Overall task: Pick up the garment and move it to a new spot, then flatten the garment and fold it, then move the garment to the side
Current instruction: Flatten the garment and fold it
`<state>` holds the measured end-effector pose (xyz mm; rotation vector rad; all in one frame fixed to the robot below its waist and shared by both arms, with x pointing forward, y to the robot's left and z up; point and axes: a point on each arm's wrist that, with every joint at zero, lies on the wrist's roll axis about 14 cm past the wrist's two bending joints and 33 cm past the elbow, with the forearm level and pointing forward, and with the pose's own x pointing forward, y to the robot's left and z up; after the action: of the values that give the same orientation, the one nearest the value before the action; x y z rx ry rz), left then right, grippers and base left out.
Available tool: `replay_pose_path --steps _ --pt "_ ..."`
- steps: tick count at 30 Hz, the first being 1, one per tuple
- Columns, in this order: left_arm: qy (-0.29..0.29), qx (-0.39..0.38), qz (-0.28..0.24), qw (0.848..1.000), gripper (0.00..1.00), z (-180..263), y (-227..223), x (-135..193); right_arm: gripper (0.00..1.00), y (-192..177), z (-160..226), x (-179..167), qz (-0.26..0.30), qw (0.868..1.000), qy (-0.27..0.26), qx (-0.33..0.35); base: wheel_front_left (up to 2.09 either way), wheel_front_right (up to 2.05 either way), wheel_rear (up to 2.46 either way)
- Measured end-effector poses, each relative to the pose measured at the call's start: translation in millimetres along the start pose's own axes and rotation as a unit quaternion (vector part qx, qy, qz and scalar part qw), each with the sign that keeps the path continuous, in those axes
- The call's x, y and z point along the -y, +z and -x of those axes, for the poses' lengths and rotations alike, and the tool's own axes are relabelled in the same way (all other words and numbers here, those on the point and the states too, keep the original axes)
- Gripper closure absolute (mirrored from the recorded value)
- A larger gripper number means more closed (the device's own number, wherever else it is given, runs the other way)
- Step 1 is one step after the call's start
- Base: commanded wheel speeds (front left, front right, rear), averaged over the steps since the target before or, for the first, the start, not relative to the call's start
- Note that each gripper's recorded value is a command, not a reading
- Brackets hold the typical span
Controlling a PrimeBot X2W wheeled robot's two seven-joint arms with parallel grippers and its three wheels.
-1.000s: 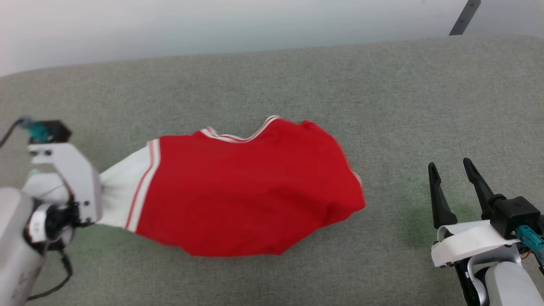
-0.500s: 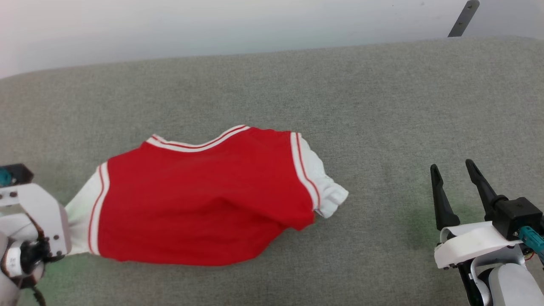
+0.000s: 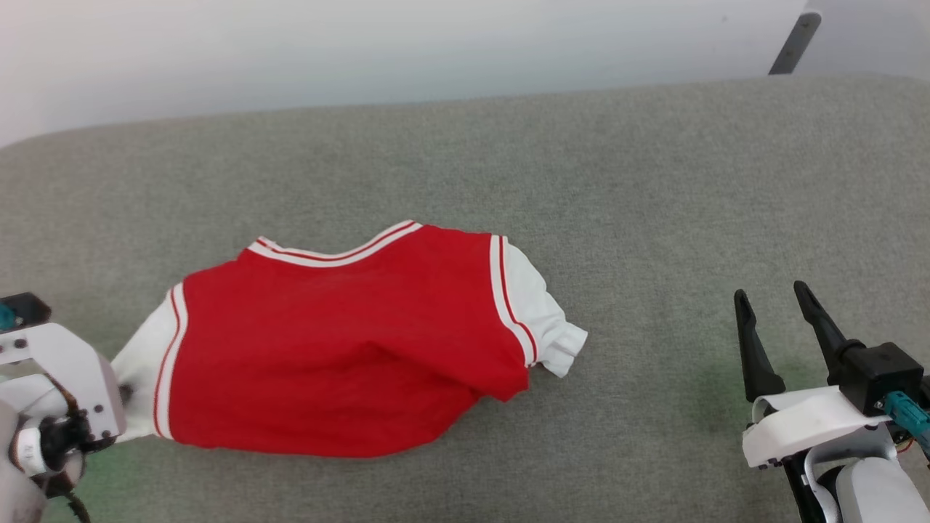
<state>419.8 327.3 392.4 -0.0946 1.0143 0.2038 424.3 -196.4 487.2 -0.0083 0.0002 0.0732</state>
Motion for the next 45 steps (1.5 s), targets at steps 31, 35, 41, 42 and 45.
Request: replay_pose_path --steps 31,35,41,42,45 --pt "-0.036 0.463 0.059 0.884 0.0 174.8 14.9 -17.2 0.0 6.2 8.6 -104.7 -0.014 0.983 0.16 -0.093 0.0 0.0 0.0" --pt "-0.022 0.479 0.087 0.873 0.0 180.3 -3.8 -27.6 0.0 -1.1 4.2 -109.7 -0.011 0.976 0.171 -0.131 0.0 0.0 0.0" --pt "-0.016 0.487 0.103 0.867 0.0 182.7 -19.8 -31.1 0.0 -18.9 -3.5 -114.8 -0.006 0.964 0.182 -0.196 0.0 0.0 0.0" --pt "-0.013 0.491 0.101 0.865 0.0 184.5 -19.3 -31.2 0.0 -22.3 -4.7 -117.1 -0.001 0.961 0.187 -0.206 0.0 0.0 0.0" --pt "-0.011 0.497 0.109 0.861 0.0 185.6 -20.4 -30.6 0.0 -31.3 -8.8 -124.8 -0.002 0.952 0.199 -0.233 0.0 0.0 0.0"
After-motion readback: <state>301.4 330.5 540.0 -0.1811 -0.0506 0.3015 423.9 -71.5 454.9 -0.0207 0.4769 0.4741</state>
